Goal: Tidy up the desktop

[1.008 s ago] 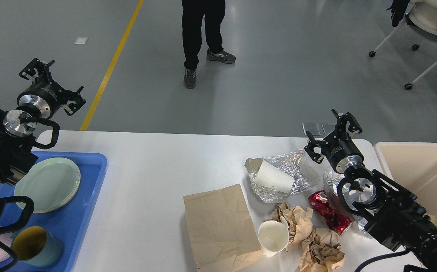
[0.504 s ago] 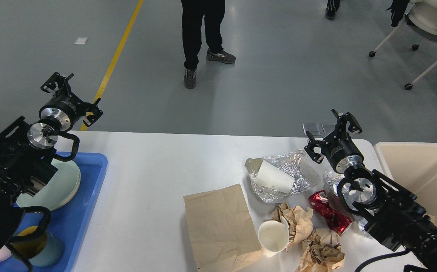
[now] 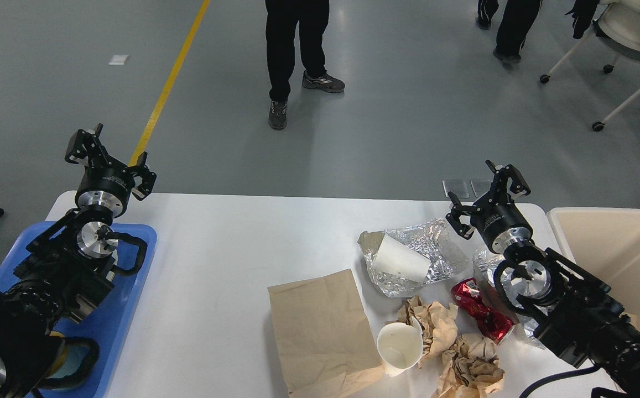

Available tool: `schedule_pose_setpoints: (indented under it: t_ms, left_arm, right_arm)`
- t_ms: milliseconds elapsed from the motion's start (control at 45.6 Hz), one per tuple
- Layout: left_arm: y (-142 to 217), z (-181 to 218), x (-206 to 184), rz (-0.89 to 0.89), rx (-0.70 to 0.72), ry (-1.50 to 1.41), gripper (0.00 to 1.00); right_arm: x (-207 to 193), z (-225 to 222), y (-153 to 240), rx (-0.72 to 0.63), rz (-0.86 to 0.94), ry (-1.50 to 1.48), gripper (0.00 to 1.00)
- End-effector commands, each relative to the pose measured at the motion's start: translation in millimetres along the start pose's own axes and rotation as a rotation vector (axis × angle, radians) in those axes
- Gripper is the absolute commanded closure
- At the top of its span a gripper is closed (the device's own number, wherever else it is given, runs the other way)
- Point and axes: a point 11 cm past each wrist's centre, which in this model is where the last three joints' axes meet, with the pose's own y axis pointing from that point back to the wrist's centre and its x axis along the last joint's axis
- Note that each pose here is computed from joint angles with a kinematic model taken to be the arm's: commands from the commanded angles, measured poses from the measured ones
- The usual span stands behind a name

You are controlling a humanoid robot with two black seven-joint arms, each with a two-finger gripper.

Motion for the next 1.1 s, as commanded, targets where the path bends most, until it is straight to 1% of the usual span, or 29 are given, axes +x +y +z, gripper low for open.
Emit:
schedule_pose_setpoints:
  t_ms: [0, 88, 197, 285, 1074]
  left_arm:
    - [5, -11, -1, -0.028, 0.019, -0.002, 0.04]
    - [17, -26, 13, -0.022, 0.036, -0.002, 0.04]
    - [19, -22, 13, -0.038, -0.030, 0.013, 0.04]
    - [20, -20, 13, -0.038, -0.057, 0.015, 0.04]
    - [20, -21, 12, -0.039, -0.056, 0.016, 0.04]
  right_arm:
    - [0, 0, 0, 0.000, 0.000, 0.000, 0.00]
    - [0, 0, 0, 0.000, 0.000, 0.000, 0.00]
    - [0, 0, 0, 0.000, 0.000, 0.000, 0.00]
    - [0, 0, 0, 0.000, 0.000, 0.000, 0.00]
    - [0, 0, 0, 0.000, 0.000, 0.000, 0.00]
